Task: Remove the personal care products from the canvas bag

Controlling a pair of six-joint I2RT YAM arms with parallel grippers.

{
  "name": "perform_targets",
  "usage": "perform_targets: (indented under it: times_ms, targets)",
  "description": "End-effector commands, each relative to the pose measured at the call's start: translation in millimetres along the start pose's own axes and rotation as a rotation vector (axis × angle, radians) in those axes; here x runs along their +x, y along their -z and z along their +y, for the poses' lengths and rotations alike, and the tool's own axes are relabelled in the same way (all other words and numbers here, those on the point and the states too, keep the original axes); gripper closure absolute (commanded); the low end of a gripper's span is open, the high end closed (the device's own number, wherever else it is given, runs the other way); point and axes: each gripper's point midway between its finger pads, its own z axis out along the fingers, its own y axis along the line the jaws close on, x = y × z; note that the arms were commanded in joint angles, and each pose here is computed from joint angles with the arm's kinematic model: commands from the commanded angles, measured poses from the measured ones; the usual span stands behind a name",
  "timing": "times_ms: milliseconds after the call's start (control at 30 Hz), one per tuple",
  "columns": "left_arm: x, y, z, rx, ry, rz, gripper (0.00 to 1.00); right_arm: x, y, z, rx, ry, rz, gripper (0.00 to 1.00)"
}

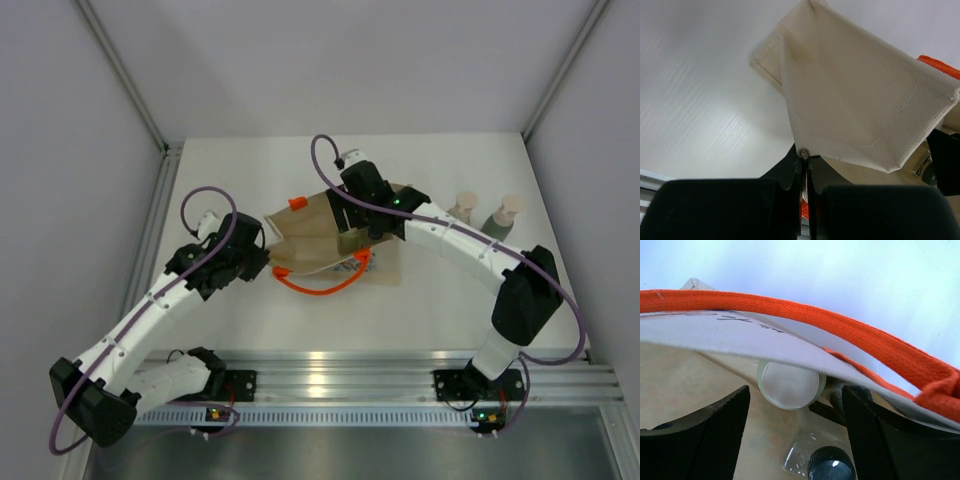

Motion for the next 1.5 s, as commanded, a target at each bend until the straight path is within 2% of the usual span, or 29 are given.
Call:
perform_targets:
  times_ms: [0, 433, 833, 1200, 1233, 1267, 1333, 1367, 1433, 1467]
  targets:
    - [18, -11, 13, -0.052, 0.001, 0.067, 1.00, -23, 4, 0, -0.008, 0.033, -0.036, 0.28]
    - [19, -14, 12, -0.065, -0.006, 0.068, 1.00, -16, -7, -6, 0.022, 0.100, 0.002, 0.31]
    - [18, -15, 5, -0.062, -0.016, 0.071, 1.00, 9, -35, 2, -0.010, 0.136, 0.091, 0.32]
    - [18, -14, 5, -0.058, -0.021, 0.070, 1.00, 7, -45, 2, -0.005, 0.136, 0.097, 0.37]
    - [17, -13, 4, -0.055, -0.022, 0.072, 1.00, 4, -45, 2, -0.004, 0.136, 0.091, 0.39]
    - [18, -14, 4, -0.056, -0.025, 0.074, 1.00, 3, -45, 3, -0.006, 0.135, 0.088, 0.50]
    - [18, -14, 3, -0.057, -0.030, 0.076, 1.00, 1, -44, 4, -0.012, 0.138, 0.083, 0.62]
    - [18, -14, 4, -0.059, -0.031, 0.076, 1.00, -1, -44, 3, -0.011, 0.139, 0.080, 0.74]
    - [18, -14, 3, -0.057, -0.032, 0.077, 1.00, -2, -43, 3, -0.013, 0.142, 0.076, 0.84]
    - [18, -14, 3, -0.057, -0.032, 0.077, 1.00, -3, -42, 3, -0.013, 0.143, 0.074, 0.95]
